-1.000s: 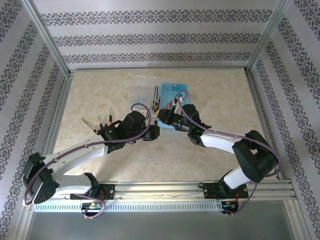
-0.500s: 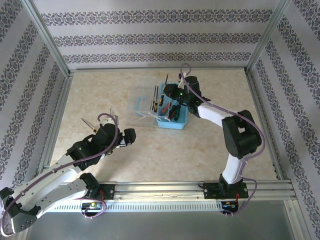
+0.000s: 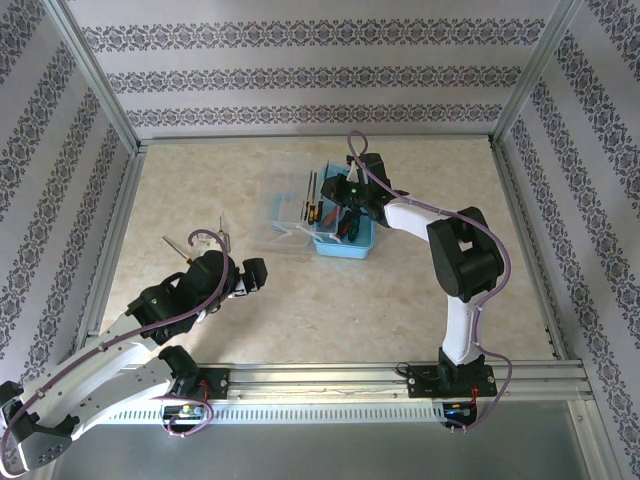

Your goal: Pack the tool kit

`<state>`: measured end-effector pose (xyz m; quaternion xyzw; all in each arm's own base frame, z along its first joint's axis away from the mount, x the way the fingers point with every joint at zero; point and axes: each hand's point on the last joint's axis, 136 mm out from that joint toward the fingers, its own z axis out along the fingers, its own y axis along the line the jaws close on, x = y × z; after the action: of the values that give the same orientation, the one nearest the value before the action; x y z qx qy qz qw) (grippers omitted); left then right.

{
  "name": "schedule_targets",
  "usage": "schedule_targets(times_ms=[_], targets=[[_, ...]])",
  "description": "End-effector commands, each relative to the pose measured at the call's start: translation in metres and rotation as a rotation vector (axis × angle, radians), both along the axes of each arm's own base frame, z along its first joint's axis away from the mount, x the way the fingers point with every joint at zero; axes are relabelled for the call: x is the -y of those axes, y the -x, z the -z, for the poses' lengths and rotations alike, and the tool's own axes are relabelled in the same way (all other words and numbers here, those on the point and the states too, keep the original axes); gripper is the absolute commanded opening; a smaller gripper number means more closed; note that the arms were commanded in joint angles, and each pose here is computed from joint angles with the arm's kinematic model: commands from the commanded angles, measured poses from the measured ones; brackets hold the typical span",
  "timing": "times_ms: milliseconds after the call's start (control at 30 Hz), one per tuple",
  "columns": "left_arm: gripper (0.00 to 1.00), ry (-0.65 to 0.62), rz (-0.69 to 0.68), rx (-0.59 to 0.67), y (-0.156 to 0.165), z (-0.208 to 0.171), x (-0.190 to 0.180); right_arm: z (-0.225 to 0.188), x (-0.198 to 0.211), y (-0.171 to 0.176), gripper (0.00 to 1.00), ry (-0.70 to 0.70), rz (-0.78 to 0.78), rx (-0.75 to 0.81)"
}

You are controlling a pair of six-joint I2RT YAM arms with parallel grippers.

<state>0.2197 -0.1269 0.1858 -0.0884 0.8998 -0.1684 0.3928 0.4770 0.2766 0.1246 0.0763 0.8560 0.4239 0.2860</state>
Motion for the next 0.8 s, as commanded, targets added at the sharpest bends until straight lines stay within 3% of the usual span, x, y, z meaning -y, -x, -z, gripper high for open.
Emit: schedule_targets(times_ms=[0,433,567,767], targets=[[0.93,-0.014,-0.035,-0.010,-0.002,0.001,-0.007,0.000,-0.007,0.000,0.18,-0.013,-0.020,-0.014],[1.00,-0.011,-0.049,-0.005,-0.005,-0.002,-0.007,-0.051,0.000,0.010,0.25,-0.075,-0.028,0.053],[1.00,-0.043,-0.129,0.021,-0.003,-0.001,-0.027,-0.081,0.005,0.029,0.31,-0.088,-0.048,0.111],[1.00,-0.061,-0.186,0.036,-0.003,0.002,-0.044,-0.087,0.034,0.071,0.39,-0.019,-0.009,0.175]])
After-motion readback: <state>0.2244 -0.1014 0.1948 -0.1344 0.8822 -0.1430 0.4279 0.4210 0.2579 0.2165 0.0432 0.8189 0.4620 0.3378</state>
